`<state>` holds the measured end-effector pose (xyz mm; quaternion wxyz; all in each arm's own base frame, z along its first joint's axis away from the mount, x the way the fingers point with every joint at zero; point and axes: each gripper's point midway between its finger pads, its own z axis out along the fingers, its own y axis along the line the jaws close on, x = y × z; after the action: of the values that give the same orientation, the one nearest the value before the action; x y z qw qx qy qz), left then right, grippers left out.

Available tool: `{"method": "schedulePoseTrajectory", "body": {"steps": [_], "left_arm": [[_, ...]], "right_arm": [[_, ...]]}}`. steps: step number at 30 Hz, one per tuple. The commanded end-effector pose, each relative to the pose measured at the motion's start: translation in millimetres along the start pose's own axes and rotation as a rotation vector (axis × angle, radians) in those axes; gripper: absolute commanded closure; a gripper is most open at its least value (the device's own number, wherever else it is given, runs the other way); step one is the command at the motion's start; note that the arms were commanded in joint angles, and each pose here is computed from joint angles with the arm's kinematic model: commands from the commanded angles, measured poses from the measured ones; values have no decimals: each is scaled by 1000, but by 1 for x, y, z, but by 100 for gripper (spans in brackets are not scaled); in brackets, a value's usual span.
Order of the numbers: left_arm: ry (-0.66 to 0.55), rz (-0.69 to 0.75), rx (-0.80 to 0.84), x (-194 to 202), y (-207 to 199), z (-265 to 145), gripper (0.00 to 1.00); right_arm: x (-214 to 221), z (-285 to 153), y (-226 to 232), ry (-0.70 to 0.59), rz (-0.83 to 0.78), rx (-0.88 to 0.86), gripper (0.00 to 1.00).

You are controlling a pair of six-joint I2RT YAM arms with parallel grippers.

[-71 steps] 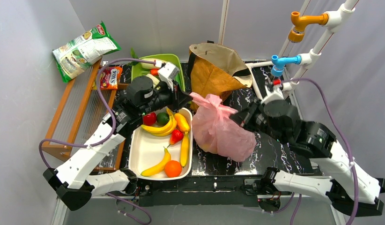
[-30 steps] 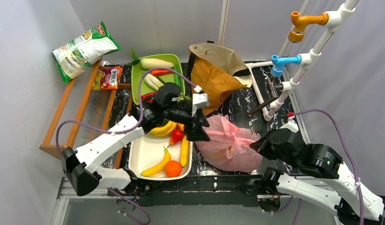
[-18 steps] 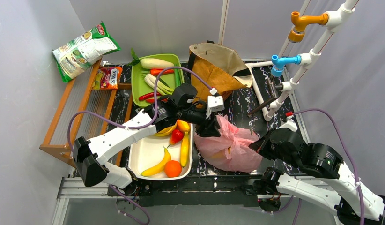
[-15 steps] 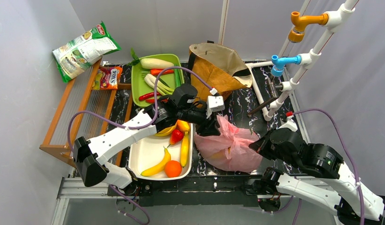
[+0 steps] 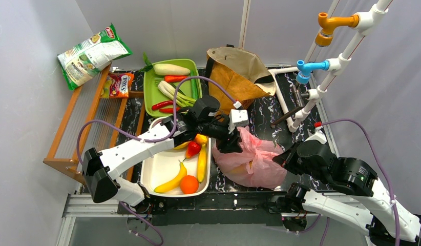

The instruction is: Place the food into the grocery bag and tie it

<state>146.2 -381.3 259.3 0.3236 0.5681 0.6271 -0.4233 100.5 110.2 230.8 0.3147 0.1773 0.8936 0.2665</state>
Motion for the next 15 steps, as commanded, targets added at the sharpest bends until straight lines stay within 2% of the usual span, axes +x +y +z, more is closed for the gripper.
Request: {"method": "schedulePoseTrajectory", "body": {"steps": [1, 7, 12, 15], "left_arm": [[3, -10, 19, 6, -8, 3, 59], [-3, -33, -6, 6, -3, 7, 75], [-25, -40, -66, -5, 5, 4, 97], [-34, -54, -75, -12, 6, 1, 100]], "right_arm": [[-10, -9, 10, -28, 24, -42, 99], [-10, -11, 8, -29, 27, -39, 99], [-10, -12, 6, -30, 33, -39, 99], [-11, -14, 4, -36, 36, -38, 99]]}}
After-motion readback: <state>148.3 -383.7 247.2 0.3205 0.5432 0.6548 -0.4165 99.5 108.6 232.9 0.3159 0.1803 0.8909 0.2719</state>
